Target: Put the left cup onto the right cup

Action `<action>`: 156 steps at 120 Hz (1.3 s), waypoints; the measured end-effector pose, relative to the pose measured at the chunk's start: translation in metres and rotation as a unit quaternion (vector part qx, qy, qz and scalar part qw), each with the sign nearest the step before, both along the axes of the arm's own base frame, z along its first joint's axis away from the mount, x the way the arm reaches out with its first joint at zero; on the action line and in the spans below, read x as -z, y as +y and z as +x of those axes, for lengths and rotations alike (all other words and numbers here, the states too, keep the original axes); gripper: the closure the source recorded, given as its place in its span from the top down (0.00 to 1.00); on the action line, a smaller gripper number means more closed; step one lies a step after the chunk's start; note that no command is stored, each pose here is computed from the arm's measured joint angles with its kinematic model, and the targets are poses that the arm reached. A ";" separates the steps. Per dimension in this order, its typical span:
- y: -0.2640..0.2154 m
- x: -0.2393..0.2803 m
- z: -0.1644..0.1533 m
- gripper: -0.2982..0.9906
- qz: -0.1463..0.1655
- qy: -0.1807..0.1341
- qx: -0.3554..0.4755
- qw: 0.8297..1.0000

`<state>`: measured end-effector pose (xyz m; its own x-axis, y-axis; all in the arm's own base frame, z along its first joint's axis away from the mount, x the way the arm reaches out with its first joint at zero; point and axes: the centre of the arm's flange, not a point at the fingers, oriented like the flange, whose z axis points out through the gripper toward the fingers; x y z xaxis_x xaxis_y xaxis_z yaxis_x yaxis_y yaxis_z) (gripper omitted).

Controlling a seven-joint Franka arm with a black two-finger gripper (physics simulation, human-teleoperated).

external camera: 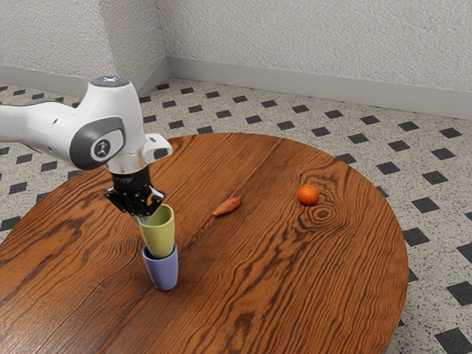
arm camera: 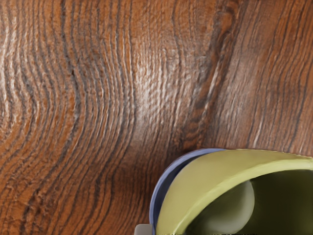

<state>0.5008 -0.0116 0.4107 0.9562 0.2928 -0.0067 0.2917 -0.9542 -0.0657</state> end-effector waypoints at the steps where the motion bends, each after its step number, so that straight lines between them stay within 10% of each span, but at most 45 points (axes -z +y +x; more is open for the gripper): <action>1: 0.000 0.000 0.000 0.16 0.000 0.000 0.000 1.000; 60: -0.009 0.003 -0.002 0.67 0.001 0.001 0.001 1.000; 156: 0.028 -0.133 0.045 0.77 0.014 -0.028 0.032 0.999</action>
<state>0.5461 0.0164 0.5441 0.9716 0.2304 0.0544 0.2342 -0.9690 -0.0787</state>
